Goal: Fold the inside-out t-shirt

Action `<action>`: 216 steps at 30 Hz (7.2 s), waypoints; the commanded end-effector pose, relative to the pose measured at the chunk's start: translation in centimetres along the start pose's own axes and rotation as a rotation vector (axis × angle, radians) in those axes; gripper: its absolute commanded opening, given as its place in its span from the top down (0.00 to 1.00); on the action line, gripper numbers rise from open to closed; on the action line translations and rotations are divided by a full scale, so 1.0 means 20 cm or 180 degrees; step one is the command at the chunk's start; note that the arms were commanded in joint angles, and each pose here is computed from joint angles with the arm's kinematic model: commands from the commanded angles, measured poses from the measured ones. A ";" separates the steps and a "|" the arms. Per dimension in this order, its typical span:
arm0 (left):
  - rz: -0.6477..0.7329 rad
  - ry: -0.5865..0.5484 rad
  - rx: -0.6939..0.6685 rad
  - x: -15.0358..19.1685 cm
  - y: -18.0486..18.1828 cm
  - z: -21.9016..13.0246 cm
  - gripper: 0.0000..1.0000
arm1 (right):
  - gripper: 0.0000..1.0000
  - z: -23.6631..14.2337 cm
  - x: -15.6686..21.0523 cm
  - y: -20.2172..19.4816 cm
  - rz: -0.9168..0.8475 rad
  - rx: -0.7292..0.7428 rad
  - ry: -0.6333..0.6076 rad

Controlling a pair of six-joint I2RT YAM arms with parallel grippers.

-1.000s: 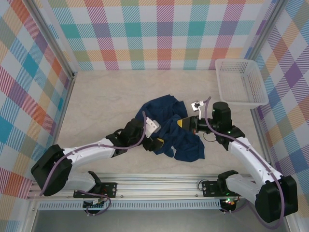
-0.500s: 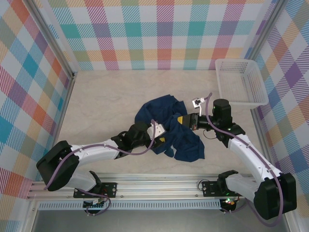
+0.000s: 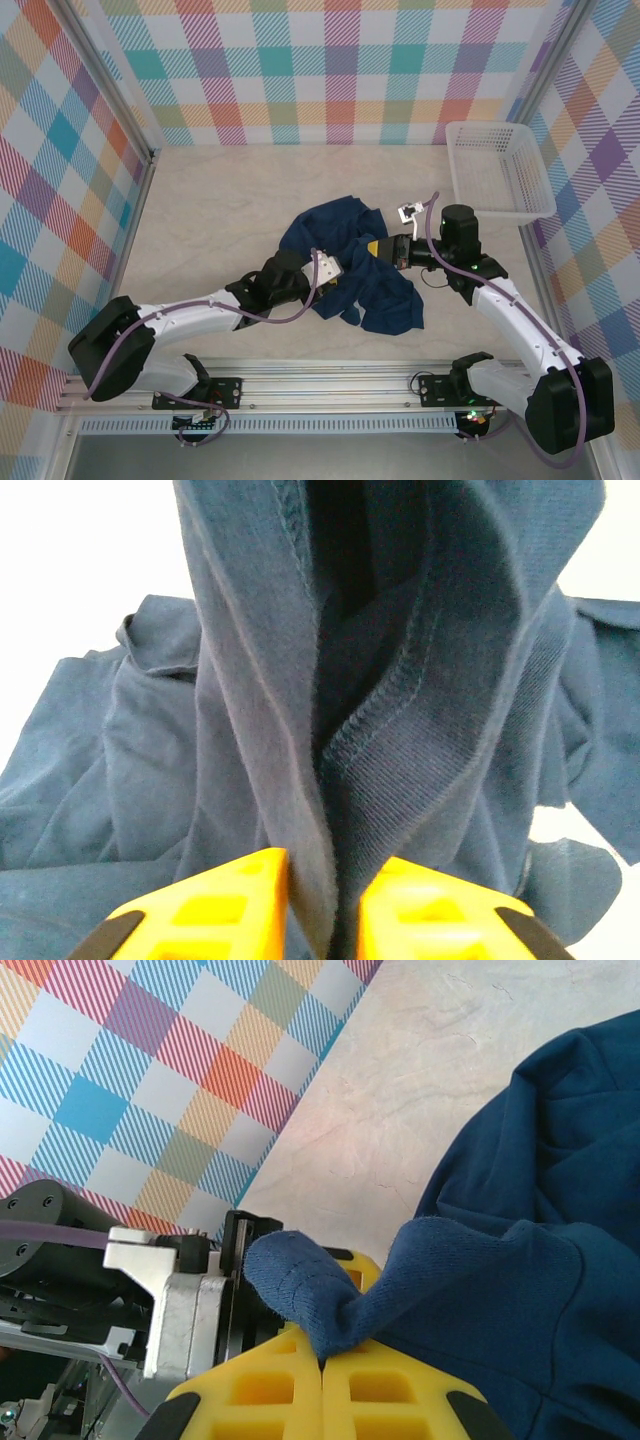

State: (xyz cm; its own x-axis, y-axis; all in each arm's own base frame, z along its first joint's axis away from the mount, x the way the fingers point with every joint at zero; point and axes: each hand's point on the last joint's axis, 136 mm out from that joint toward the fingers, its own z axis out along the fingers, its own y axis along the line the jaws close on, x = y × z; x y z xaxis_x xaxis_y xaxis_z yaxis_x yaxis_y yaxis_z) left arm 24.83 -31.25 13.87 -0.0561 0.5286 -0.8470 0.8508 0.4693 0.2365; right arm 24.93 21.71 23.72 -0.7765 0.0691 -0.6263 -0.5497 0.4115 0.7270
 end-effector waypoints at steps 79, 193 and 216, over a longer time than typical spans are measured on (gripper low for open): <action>-0.3393 0.0381 -0.2355 0.05 1.14 -1.23 1.00 | 0.94 -0.26 0.03 -0.81 0.0959 0.2438 0.0022; -0.4162 -0.0295 -0.1694 0.11 1.04 -1.19 1.00 | 1.00 -0.30 0.25 -0.73 0.0678 0.3075 0.0540; -0.4007 -0.0412 -0.1967 0.03 1.18 -1.25 1.00 | 0.78 -0.14 -0.35 -0.91 0.0231 0.3146 0.0628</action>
State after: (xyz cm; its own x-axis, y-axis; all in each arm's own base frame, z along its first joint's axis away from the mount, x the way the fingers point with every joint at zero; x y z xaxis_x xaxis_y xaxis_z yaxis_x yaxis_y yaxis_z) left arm 31.20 -1.16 31.84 -0.4897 -0.5323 -0.6905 -0.1386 0.8294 -0.5412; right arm 36.21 10.47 15.79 -0.9048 0.0138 -0.4256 -0.0502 0.9891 0.1387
